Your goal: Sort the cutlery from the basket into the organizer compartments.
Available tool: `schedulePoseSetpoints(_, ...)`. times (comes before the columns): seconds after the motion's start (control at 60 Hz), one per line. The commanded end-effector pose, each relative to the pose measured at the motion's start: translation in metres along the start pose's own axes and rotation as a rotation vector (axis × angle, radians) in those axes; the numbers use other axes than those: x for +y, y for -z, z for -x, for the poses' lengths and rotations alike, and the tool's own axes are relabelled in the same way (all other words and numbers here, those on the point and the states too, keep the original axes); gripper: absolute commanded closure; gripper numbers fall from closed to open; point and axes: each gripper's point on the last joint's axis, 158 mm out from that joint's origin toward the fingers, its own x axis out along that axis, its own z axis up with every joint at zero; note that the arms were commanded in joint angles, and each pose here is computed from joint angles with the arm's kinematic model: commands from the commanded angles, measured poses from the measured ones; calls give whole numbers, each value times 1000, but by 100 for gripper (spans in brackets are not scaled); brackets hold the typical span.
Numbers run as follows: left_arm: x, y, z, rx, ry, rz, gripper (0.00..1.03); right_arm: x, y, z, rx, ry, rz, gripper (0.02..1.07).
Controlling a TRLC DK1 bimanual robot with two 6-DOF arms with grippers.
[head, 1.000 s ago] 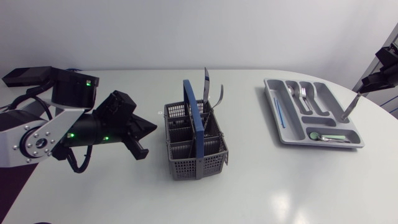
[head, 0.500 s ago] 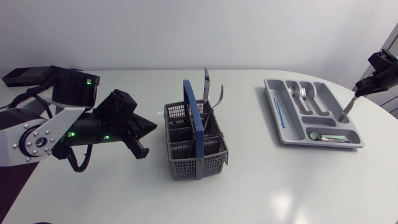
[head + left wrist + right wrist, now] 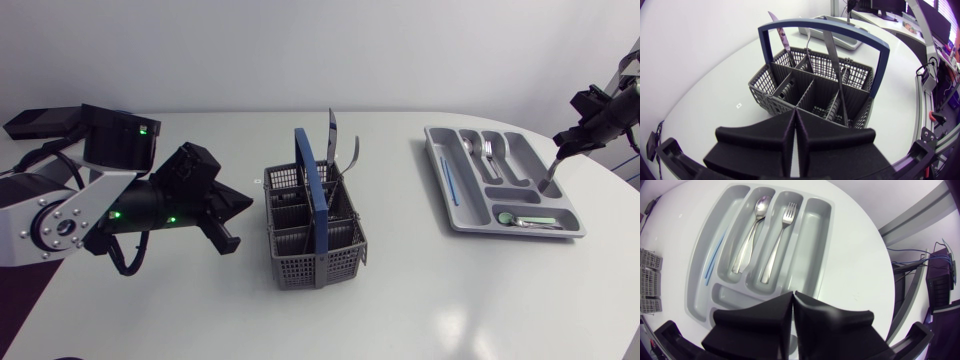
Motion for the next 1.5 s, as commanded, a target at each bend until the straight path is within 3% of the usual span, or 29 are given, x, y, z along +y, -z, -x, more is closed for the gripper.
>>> schedulePoseSetpoints(0.0, 6, -3, -1, 0, -13, -13, 100, 3, 0, -14, 31, -12, -18, 101)
schedulePoseSetpoints(0.533, 8, -4, -1, 1, -16, -12, 100, 2, -16, -37, 60, -22, -48, 101)
schedulePoseSetpoints(0.55, 7, -3, -1, 2, -15, -13, 100, 7, 8, -66, 150, -33, -63, 101)
schedulePoseSetpoints(0.583, 7, -3, -1, 2, -15, -13, 100, 15, 25, -85, 215, -60, -66, 101)
schedulePoseSetpoints(0.667, 8, -4, -1, -1, -16, -12, 100, 26, 49, -108, 297, -99, -122, 101)
schedulePoseSetpoints(0.883, 8, -3, -3, 1, -17, -11, 100, 17, 31, -68, 238, -67, -209, 102)
schedulePoseSetpoints(1.25, 16, 0, 3, -5, -42, 0, 100, 6, 26, -77, 180, -78, -294, 101)
schedulePoseSetpoints(1.483, 14, -1, 3, -9, -38, 3, 100, -10, 22, -54, 126, -75, -342, 101)
